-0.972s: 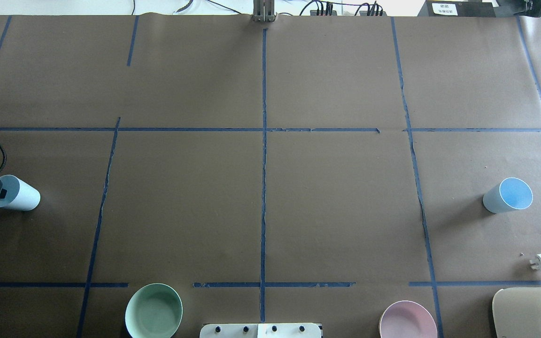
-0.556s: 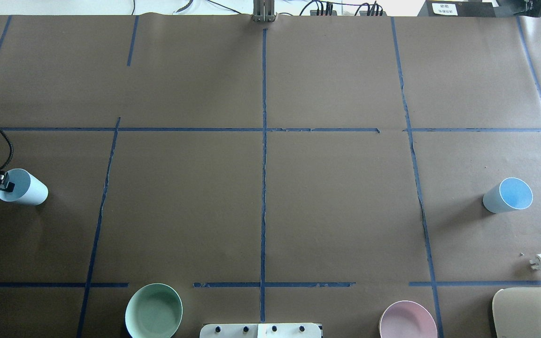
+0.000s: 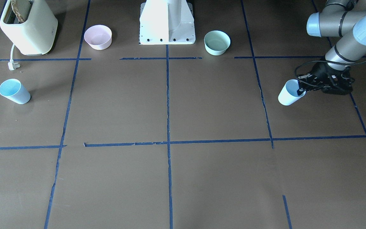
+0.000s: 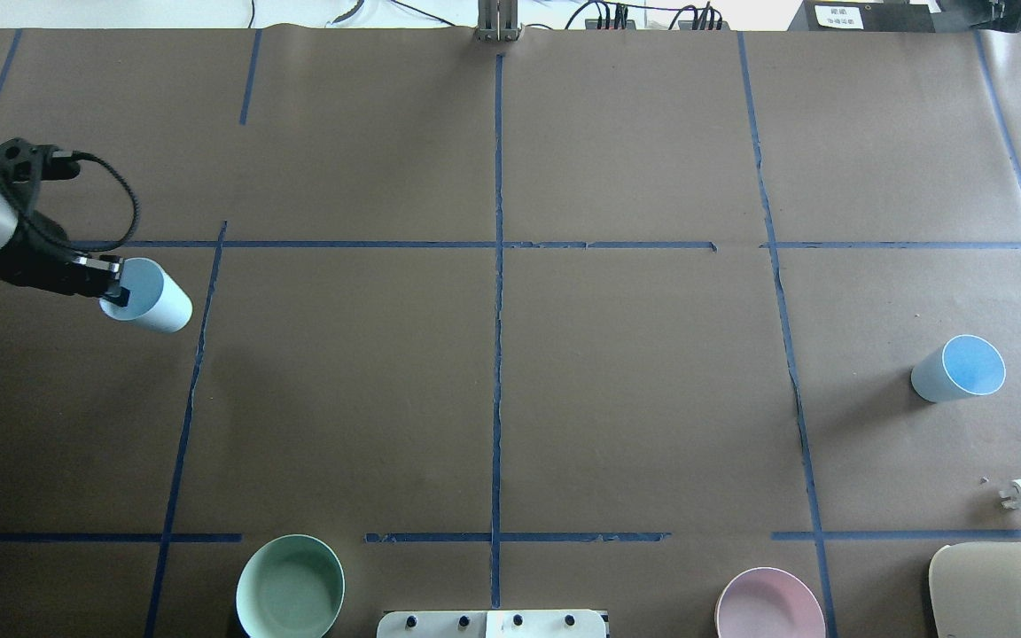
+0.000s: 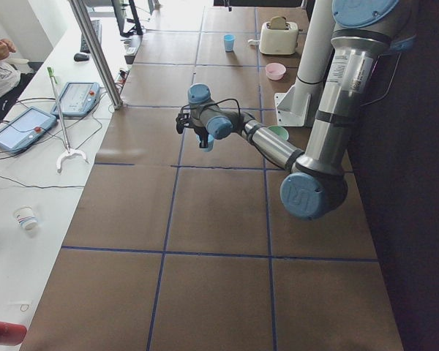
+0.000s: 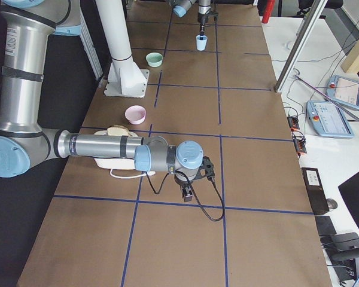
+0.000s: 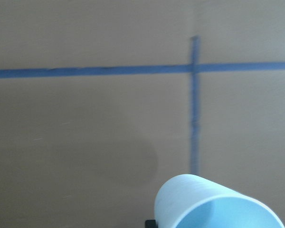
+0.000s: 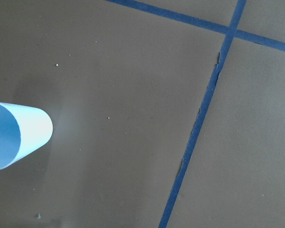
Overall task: Stack blue cups with both arms
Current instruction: 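Carry the cup with the left gripper to the table center, then set the cup upright, open the left gripper and withdraw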
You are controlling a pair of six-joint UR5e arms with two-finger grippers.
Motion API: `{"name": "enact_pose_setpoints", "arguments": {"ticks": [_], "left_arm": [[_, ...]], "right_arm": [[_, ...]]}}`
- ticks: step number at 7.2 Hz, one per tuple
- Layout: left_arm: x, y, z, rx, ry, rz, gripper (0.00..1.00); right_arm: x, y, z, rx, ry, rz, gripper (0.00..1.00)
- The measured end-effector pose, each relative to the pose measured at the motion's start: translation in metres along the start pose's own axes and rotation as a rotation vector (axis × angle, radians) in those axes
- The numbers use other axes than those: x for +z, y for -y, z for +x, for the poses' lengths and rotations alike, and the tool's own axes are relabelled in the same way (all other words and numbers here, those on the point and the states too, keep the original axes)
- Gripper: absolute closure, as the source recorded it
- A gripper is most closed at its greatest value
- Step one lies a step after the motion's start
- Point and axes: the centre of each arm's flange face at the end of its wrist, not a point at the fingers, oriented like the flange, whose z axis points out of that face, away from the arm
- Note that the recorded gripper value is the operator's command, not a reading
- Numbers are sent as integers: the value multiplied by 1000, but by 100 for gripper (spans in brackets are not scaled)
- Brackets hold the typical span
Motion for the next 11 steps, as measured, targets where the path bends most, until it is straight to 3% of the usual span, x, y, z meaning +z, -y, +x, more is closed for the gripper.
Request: {"name": "enact_pose_setpoints", "arguments": {"ticks": [3,4,5,6,9,11], "left_arm": [[57,2,229,-150,14,19,96],[69,-1,263,-162,25,30,65],[79,-7,278,-161,34,36,22],[85,-11,283,-157,41,40,0],[76,-15,286,-136,41,48,0],[39,-19,240,-48,64,30,0]], "right_arm": [[0,0,0,1,0,-1,0],[0,0,0,1,0,-1,0],[0,0,0,1,0,-1,0],[0,0,0,1,0,-1,0],[0,0,0,0,0,0,0],[0,0,0,0,0,0,0]]}}
